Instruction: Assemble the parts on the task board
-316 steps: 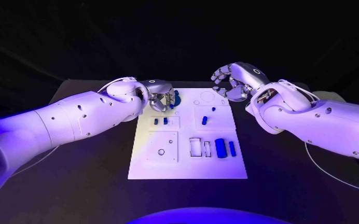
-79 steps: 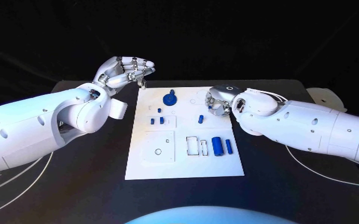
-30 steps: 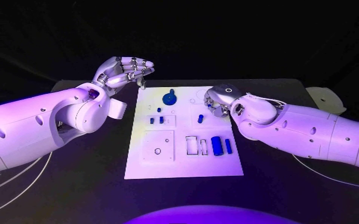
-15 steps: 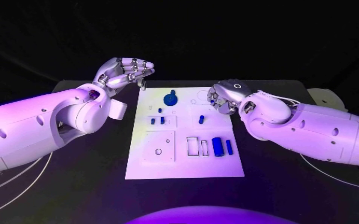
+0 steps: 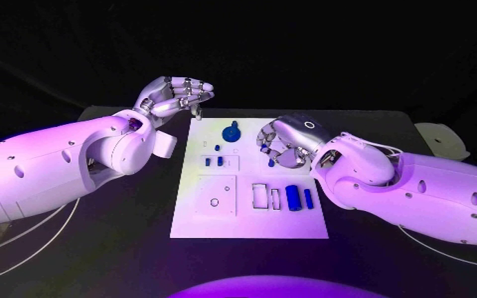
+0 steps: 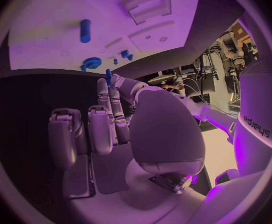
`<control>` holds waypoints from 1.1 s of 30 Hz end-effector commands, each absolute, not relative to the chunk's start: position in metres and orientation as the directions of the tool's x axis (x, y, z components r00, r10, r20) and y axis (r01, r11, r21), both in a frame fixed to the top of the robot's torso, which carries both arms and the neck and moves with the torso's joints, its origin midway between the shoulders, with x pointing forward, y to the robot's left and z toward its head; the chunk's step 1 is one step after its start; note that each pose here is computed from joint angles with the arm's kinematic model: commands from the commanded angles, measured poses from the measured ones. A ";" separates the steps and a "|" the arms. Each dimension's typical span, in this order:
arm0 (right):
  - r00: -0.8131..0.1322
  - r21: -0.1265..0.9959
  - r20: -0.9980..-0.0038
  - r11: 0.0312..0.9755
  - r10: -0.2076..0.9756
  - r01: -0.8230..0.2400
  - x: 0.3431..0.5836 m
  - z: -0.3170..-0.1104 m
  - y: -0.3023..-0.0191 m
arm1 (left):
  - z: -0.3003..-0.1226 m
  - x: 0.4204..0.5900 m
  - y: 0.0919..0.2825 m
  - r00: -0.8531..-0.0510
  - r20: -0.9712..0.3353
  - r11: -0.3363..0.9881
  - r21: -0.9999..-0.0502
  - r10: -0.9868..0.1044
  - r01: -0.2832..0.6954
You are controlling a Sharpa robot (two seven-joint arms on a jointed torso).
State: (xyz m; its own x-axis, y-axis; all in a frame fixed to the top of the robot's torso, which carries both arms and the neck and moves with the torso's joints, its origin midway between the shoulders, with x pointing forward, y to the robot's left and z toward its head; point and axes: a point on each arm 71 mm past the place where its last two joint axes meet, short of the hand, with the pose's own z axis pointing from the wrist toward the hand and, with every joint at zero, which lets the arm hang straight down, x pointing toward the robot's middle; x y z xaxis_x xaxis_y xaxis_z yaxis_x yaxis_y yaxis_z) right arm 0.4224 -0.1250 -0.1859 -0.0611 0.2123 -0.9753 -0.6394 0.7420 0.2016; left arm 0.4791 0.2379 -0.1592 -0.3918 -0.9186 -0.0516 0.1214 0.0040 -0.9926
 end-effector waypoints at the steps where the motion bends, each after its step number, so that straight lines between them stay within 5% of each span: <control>1: -0.078 0.248 -0.960 0.692 0.268 -0.677 0.413 -0.186 -0.109 | -0.159 0.479 0.235 -0.402 -0.040 -0.010 -0.992 -0.915 0.124; 33: -0.228 0.346 -0.938 0.635 0.262 -0.691 0.400 -0.265 -0.054 | -0.160 0.479 0.224 -0.415 -0.032 -0.019 -0.993 -0.909 0.118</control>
State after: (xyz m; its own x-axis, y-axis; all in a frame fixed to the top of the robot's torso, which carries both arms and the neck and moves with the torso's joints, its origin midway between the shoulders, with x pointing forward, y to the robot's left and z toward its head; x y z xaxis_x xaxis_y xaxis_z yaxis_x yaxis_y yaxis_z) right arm 0.4012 -0.0561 -0.2629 -0.2267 0.2664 -0.9368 -0.6768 0.6486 0.3482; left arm 0.4798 0.2260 -0.1607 -0.4099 -0.9112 -0.0402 0.1162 -0.0084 -0.9932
